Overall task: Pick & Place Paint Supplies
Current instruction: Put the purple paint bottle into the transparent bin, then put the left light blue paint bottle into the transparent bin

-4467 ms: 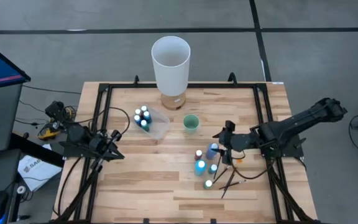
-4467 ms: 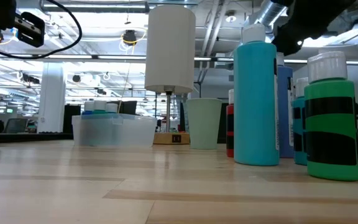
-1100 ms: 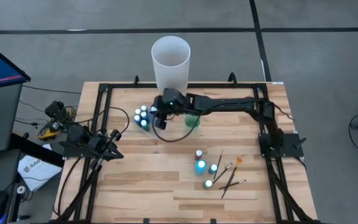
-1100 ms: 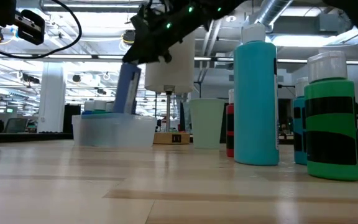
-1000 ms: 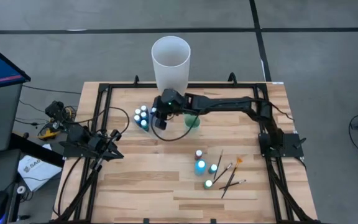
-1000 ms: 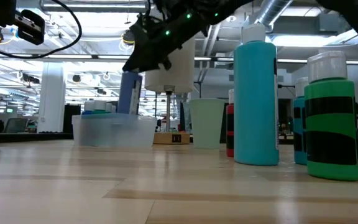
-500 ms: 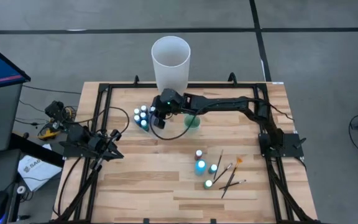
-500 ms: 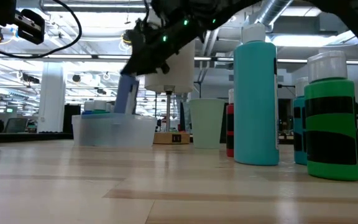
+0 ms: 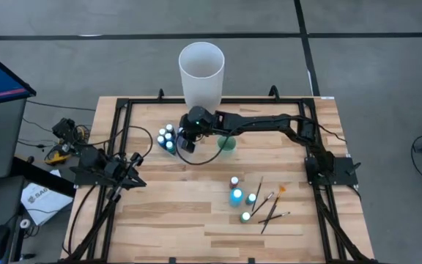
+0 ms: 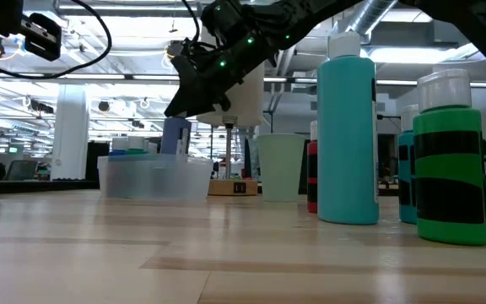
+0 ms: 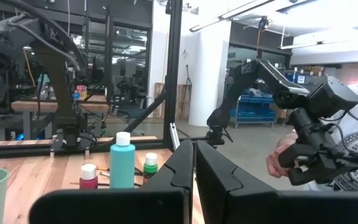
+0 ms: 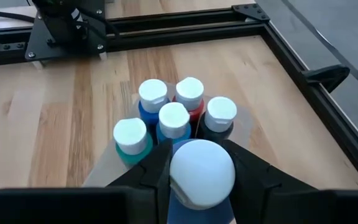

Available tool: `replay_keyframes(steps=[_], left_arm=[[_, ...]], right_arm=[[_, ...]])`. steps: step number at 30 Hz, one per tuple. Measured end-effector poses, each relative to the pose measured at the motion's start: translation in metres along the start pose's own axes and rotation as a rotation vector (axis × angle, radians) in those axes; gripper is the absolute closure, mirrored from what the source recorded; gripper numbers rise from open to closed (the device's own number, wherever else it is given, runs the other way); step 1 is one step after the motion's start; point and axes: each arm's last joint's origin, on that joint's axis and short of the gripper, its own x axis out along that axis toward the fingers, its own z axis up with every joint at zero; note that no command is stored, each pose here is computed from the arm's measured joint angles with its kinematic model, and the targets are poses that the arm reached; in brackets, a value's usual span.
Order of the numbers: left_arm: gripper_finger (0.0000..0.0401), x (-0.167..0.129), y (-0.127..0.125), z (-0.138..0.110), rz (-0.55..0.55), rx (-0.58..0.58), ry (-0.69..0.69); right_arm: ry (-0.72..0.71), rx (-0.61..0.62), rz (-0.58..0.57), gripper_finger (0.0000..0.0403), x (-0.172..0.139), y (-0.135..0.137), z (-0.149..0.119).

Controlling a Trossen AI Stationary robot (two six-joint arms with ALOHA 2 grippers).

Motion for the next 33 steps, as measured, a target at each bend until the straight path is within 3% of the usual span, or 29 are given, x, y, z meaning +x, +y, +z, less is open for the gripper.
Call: replay_keyframes(steps=[5, 13, 21, 25, 28, 33], left_arm=[[0.0399, 0.001, 0.000, -0.001, 0.001, 0.003, 0.010], [0.0399, 0.001, 0.000, -0.001, 0.002, 0.004, 0.012], [0.0399, 0.001, 0.000, -0.001, 0.002, 0.004, 0.014], [0.0399, 0.001, 0.000, -0.001, 0.003, 0.004, 0.013], [0.0399, 0.001, 0.000, -0.001, 0.003, 0.004, 0.013], [0.0399, 0.001, 0.000, -0.001, 0.003, 0.003, 0.010]], right_arm=[[-0.001, 0.000, -0.001, 0.0284, 0.000, 0.000, 0.000], [-0.027, 0.002, -0.005, 0.0167, 0.000, -0.001, 0.003], [-0.041, -0.015, -0.007, 0.0156, -0.010, -0.002, 0.010], [-0.075, -0.017, -0.008, 0.0155, -0.043, -0.004, 0.031], [-0.024, -0.026, -0.001, 0.0155, -0.074, -0.004, 0.039], [0.113, -0.033, 0.031, 0.0155, -0.157, 0.005, 0.049]])
